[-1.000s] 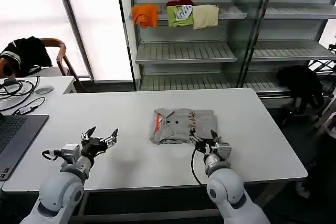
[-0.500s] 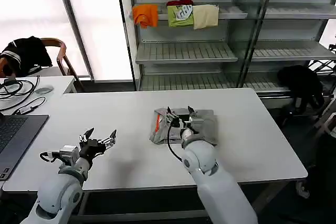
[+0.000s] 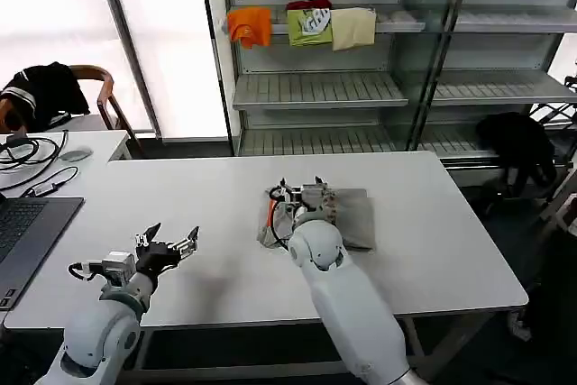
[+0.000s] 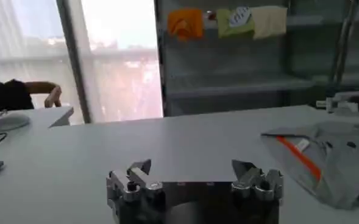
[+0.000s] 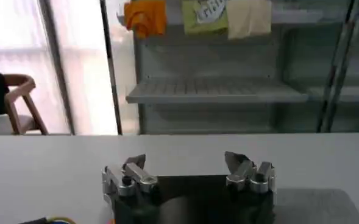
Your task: Fold and organize the clothes.
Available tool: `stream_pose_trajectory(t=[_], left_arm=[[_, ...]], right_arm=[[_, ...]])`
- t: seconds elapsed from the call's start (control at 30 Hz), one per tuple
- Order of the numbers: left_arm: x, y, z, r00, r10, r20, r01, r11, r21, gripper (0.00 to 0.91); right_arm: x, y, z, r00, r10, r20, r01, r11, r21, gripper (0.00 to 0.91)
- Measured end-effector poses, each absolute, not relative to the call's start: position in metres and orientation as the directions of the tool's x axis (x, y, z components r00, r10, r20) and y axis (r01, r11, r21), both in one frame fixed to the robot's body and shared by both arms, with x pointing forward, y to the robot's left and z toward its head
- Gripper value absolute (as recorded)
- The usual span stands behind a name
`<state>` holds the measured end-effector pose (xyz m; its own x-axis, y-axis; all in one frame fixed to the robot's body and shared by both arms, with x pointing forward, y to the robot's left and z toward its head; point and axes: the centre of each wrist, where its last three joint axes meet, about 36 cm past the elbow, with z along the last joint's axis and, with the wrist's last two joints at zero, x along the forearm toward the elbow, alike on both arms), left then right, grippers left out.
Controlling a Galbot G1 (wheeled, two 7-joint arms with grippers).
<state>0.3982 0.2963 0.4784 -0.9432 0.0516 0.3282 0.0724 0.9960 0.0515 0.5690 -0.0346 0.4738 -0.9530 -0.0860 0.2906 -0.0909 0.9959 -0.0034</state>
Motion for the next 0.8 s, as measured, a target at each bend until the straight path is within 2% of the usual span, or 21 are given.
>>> stream_pose_trajectory(t=[0.33,0.8], left_arm=[[0.397,0.296,0.475,-0.94,0.051,0.337,0.071,0.996,0.047,0.907],[0.395,0.294,0.474,-0.939,0.057,0.339,0.077,0.996,0.046,0.907]], right_arm=[[0.574,-0.036,0.452,-0.932,-0.055,0.359,-0.07,0.997,-0.029,0.907],[0.579,-0.042,0.436,-0.912,-0.045,0.407,-0.053,0.999,-0.009,0.907]])
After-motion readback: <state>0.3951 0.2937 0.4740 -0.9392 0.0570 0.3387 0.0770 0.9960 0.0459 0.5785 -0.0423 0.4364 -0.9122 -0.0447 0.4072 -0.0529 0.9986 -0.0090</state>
